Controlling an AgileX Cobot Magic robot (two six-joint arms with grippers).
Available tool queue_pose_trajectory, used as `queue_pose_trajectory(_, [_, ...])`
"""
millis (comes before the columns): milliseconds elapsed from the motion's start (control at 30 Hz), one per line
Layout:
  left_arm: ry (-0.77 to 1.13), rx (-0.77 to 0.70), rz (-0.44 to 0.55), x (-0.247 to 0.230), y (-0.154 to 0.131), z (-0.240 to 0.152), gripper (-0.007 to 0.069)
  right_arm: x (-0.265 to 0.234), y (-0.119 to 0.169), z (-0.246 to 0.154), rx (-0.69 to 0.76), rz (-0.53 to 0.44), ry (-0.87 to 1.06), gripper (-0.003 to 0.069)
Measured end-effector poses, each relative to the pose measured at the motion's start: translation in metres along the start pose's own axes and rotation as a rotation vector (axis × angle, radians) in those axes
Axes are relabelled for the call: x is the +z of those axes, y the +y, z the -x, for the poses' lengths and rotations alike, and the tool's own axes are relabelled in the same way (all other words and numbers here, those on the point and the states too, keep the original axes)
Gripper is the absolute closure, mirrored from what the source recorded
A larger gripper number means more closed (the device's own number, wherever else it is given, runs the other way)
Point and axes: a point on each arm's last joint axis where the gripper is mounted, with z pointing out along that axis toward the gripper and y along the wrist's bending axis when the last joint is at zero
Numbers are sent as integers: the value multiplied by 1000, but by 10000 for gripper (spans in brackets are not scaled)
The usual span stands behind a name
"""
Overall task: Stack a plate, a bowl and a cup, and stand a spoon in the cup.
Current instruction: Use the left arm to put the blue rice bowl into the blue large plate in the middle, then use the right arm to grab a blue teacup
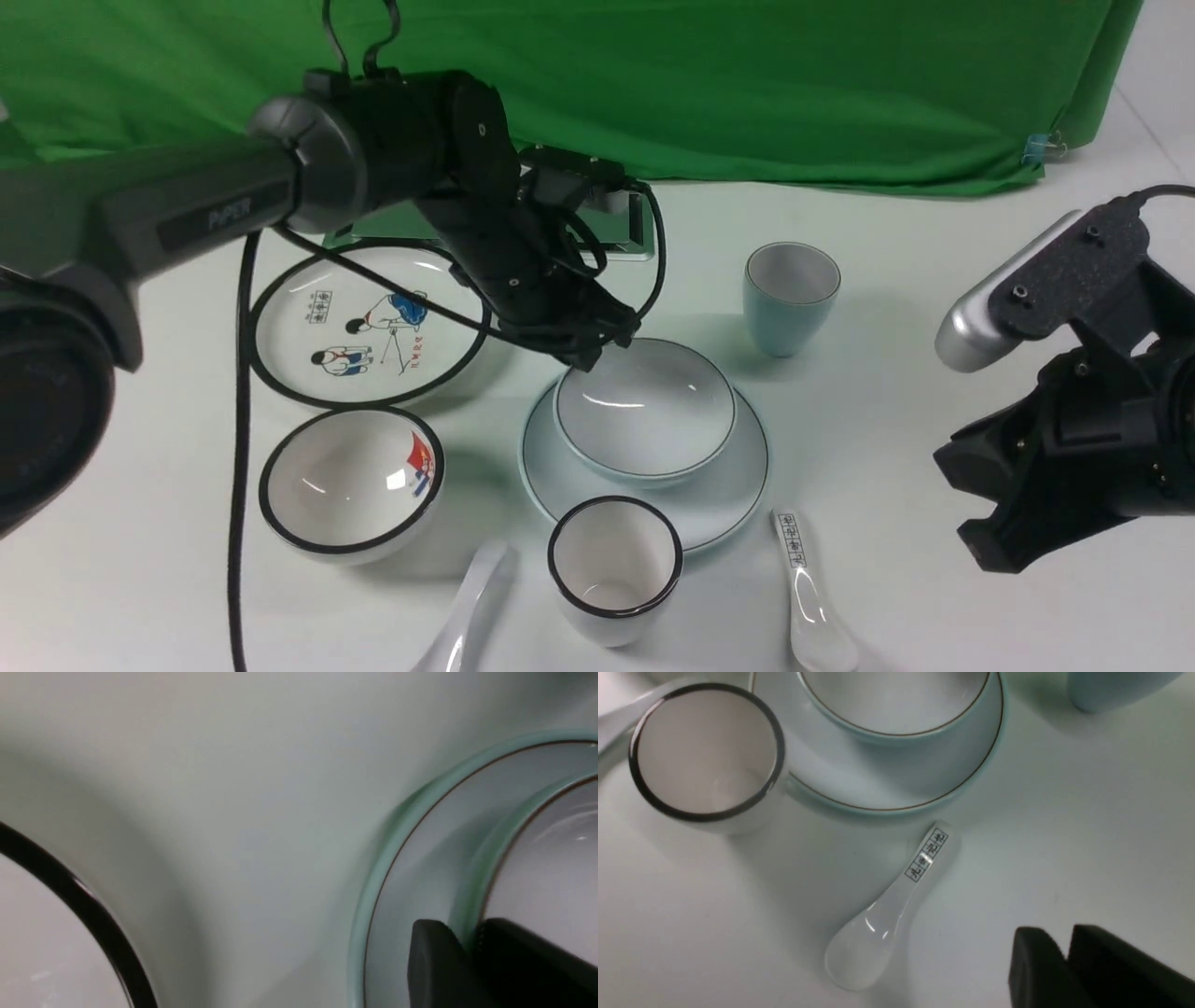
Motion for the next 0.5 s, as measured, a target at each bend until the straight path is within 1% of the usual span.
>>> queue_pose_trajectory(33, [0, -8, 1, -1, 0, 0, 484, -1, -1, 3, 7, -6, 4, 473])
queue_pose_trajectory(133, [-16, -2, 10, -10, -2, 2, 346, -6, -9, 22, 22, -39, 28, 342])
queue_pose_trajectory(267, [-52, 17, 39, -46, -7, 12, 220, -6, -25, 51, 38, -84, 11, 224])
queue_pose_trajectory(300, [-56, 18, 43, -50, -8, 12, 212, -4, -27, 52, 41, -85, 17, 216])
queue_pose_trajectory(333, [-72, 24, 68, -65, -9, 15, 199, -1, -34, 59, 59, -101, 17, 204])
queue_pose_trajectory(367, [-99, 32, 117, -89, -11, 18, 195, 4, -49, 67, 93, -128, 16, 195])
queue_pose_trajectory(433, [-143, 46, 195, -123, -13, 18, 217, 17, -68, 76, 132, -155, 30, 193])
queue_pose_trajectory(500, [-187, 50, 274, -157, -16, 14, 272, 34, -88, 83, 170, -178, 54, 193])
